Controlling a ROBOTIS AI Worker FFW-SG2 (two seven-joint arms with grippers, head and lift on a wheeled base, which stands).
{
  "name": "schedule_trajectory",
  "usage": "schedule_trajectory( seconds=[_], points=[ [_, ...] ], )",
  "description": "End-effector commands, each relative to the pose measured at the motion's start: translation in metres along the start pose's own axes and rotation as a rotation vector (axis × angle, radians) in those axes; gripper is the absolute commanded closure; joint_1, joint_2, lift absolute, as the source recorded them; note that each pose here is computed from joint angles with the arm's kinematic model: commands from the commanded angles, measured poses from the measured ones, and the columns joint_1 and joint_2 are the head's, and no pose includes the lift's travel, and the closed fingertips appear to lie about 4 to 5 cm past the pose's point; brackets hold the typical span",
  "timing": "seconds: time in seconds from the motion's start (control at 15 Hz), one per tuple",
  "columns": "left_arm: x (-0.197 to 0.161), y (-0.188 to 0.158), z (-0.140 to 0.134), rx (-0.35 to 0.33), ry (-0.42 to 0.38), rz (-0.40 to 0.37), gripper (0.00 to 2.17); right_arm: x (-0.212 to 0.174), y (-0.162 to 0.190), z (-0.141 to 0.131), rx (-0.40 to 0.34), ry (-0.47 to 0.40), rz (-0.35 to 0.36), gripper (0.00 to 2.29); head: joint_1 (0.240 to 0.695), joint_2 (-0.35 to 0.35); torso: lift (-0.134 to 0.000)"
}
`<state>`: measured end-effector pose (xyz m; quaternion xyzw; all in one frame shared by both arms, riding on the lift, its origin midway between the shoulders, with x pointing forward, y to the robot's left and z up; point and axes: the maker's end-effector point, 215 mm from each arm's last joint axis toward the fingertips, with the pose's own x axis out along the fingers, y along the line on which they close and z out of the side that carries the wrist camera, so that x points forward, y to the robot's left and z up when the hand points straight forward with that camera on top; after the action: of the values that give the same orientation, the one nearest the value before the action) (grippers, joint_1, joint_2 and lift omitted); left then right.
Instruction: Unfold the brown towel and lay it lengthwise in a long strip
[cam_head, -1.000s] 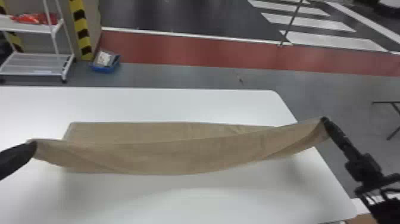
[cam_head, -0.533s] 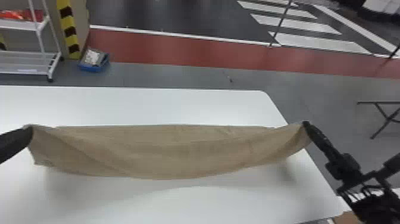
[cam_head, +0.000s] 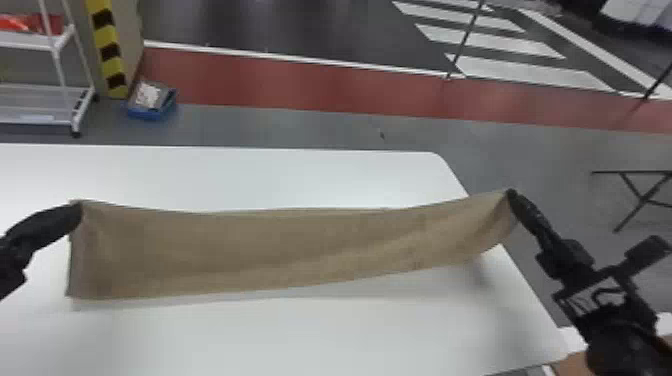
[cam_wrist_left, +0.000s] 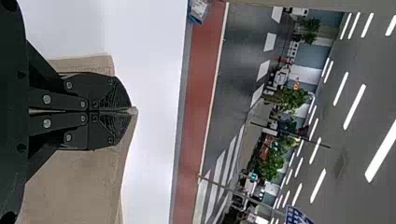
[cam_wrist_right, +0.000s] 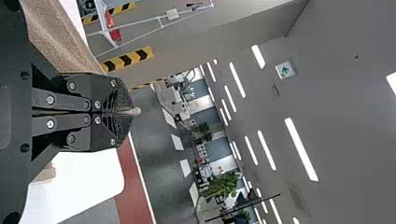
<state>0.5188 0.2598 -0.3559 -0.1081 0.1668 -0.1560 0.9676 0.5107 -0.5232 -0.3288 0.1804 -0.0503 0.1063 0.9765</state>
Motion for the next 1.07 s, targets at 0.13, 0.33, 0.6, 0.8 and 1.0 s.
schedule_trajectory(
  seconds=[0.13, 0.33, 0.6, 0.8, 1.0],
  points=[
    [0.011, 0.014, 0.006, 0.004, 0.004, 0.013, 1.52, 0.054, -0.004, -0.015, -0.029, 0.038, 0.003, 1.67, 0.695, -0.263, -0.123],
    [0.021, 0.029, 0.011, 0.011, 0.011, 0.026, 1.52, 0.078, -0.002, -0.021, -0.098, 0.043, 0.001, 1.67, 0.695, -0.24, -0.123],
    [0.036, 0.035, 0.006, 0.001, 0.033, 0.021, 1.52, 0.093, 0.006, -0.026, -0.171, 0.048, -0.004, 1.67, 0.695, -0.206, -0.123],
    [0.045, 0.028, 0.005, 0.007, 0.037, 0.009, 1.51, 0.083, -0.001, -0.026, -0.163, 0.035, -0.024, 1.67, 0.695, -0.198, -0.123],
    [0.05, 0.027, 0.001, 0.015, 0.049, 0.009, 1.51, 0.065, -0.013, -0.029, -0.189, 0.023, -0.068, 1.67, 0.695, -0.208, -0.123]
  ],
)
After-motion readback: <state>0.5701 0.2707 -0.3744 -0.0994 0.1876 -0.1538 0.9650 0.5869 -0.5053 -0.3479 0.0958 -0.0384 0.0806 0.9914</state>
